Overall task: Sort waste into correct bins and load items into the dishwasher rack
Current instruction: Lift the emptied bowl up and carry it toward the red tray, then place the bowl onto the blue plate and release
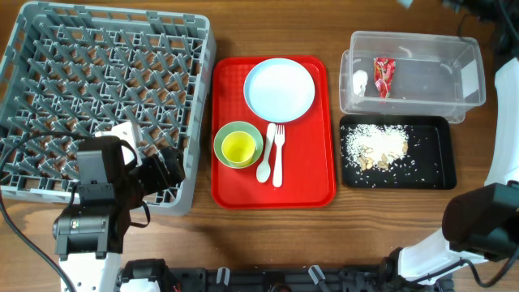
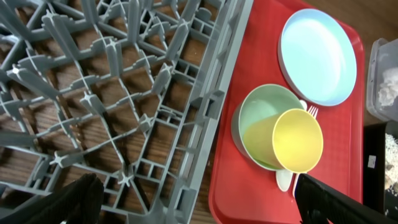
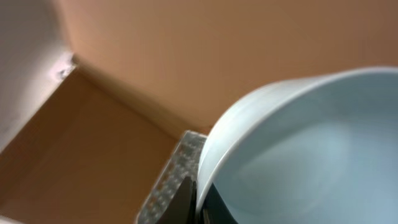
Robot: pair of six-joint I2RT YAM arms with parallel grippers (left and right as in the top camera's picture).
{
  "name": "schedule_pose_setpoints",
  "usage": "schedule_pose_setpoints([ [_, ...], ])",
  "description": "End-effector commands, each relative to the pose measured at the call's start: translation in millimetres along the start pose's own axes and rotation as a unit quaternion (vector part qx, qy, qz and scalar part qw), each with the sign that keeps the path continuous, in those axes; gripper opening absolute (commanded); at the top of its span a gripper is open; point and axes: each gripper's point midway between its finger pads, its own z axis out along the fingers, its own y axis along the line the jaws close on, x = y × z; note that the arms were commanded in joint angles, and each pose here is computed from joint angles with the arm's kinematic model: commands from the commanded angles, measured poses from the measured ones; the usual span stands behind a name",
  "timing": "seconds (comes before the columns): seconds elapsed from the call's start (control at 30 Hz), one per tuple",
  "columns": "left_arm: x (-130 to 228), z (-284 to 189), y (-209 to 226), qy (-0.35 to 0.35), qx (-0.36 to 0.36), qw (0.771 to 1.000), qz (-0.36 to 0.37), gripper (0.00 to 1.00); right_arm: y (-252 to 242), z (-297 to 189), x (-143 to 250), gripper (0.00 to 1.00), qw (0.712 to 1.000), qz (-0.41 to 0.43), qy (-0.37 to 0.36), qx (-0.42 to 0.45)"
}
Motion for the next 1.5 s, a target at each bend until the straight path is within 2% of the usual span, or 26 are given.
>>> schedule_pose_setpoints([
  [0.0,-5.0,-4.0,-0.8,-0.011,-0.001,1.0,0.001,1.0,-35.8,-4.0,9.9,0.05,0.99,-0.093,0.006,0.101],
  [0.1,-5.1,-4.0,-0.8,-0.011,-0.001,1.0,0.001,1.0,-44.2,-8.8,24.9,0.05,0.983,-0.106,0.029,0.145],
  [0.37,-5.0,-4.0,-0.8,-0.011,-0.001,1.0,0.001,1.0,-7.7,-18.3,54.1,0.05,0.966,-0.145,0.066,0.201],
  [0.5,-5.1,-4.0,-0.8,-0.011,-0.001,1.0,0.001,1.0,3.4,-14.1,88.5,0.05,0.947,-0.171,0.121,0.242],
  [0.7,-5.1,-4.0,-0.8,-0.011,-0.001,1.0,0.001,1.0,20.7,20.7,158.8,0.05,0.917,-0.228,0.241,0.22],
  [0.97,-5.0,-4.0,-0.8,-0.011,-0.001,1.0,0.001,1.0,19.7,89.2,225.0,0.05,0.867,-0.311,0.312,0.232],
  [1.07,-5.0,-4.0,-0.8,-0.011,-0.001,1.0,0.001,1.0,8.2,114.2,244.3,0.05,0.856,-0.316,0.327,0.245],
  [1.23,-5.0,-4.0,-0.8,-0.011,-0.001,1.0,0.001,1.0,-37.9,149.3,282.9,0.05,0.855,-0.252,0.356,0.28],
  [1.47,-5.0,-4.0,-0.8,-0.011,-0.001,1.0,0.001,1.0,-88.1,180.8,348.3,0.05,0.844,-0.205,0.425,0.257],
])
